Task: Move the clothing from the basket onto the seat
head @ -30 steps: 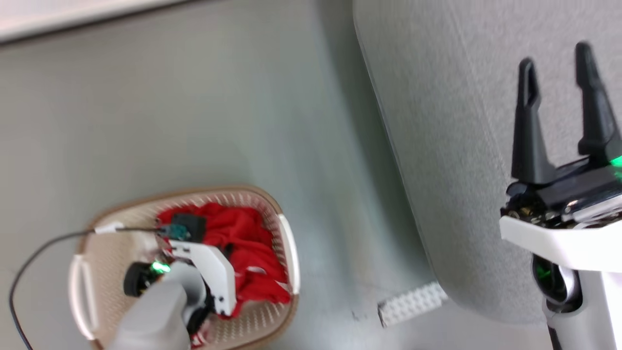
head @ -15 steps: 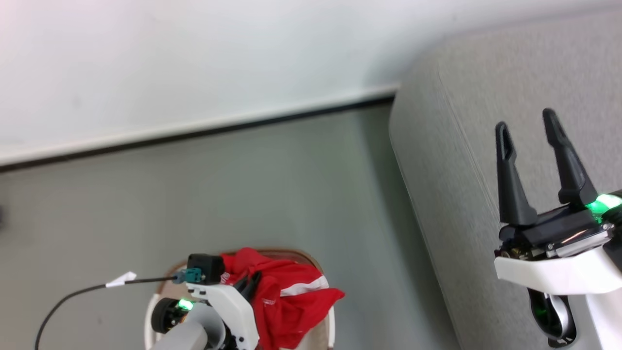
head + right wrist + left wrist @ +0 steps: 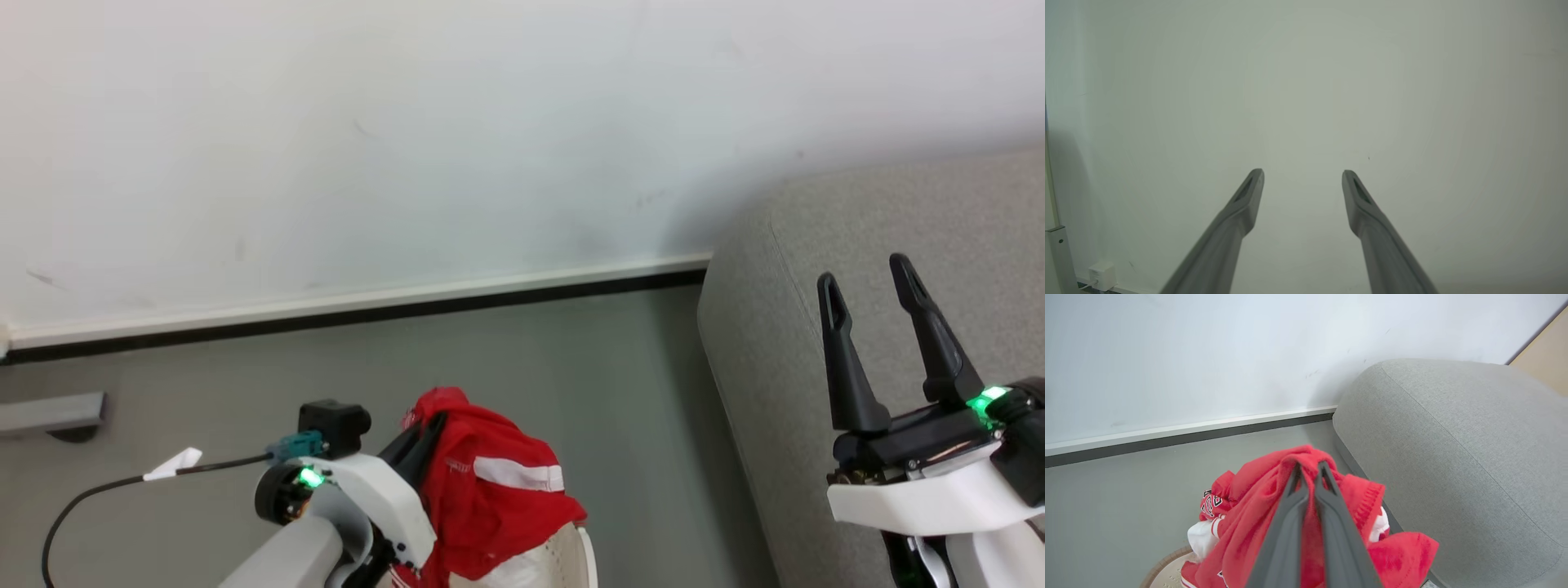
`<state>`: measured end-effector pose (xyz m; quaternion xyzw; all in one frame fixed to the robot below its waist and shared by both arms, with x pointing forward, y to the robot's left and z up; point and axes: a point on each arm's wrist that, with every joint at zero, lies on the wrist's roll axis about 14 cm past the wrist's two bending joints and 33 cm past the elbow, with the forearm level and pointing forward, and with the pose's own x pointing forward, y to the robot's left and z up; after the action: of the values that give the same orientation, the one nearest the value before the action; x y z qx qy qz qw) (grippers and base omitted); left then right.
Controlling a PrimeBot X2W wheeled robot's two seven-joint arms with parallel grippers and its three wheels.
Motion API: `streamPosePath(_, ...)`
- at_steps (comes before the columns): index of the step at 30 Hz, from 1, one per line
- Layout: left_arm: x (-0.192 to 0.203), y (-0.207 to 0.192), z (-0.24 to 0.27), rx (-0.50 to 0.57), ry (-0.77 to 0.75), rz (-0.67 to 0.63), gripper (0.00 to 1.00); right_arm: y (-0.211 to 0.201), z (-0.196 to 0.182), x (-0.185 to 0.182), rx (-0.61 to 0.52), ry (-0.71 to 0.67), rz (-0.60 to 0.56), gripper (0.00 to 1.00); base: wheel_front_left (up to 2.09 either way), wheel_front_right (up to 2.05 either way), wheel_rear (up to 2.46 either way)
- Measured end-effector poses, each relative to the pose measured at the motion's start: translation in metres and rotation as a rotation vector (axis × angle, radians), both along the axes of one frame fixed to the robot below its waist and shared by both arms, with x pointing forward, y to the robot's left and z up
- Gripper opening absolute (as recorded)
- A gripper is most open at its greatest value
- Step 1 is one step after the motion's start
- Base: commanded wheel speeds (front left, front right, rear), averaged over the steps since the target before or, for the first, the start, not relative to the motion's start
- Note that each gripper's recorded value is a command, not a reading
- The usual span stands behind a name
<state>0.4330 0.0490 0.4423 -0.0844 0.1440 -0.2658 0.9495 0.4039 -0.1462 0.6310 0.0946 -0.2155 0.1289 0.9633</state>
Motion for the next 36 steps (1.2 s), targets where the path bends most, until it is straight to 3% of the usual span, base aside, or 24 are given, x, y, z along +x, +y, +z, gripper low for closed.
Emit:
streamPosePath(17,-0.013,0.011,0.159,-0.137,-0.442,0.056,0.00,0.015,0.006,-0.029,0.002,-0.013,0.054,1.00,0.00,0.00,0.00)
streamPosePath(24,-0.017,0.013,0.194,-0.162,-0.516,0.064,0.00,0.023,-0.001,-0.030,-0.004,0.006,0.079,1.00,0.00,0.00,0.00)
streamPosePath(36,-0.019,0.011,0.208,-0.165,-0.537,0.054,0.00,0.029,-0.007,-0.029,-0.007,0.024,0.102,1.00,0.00,0.00,0.00)
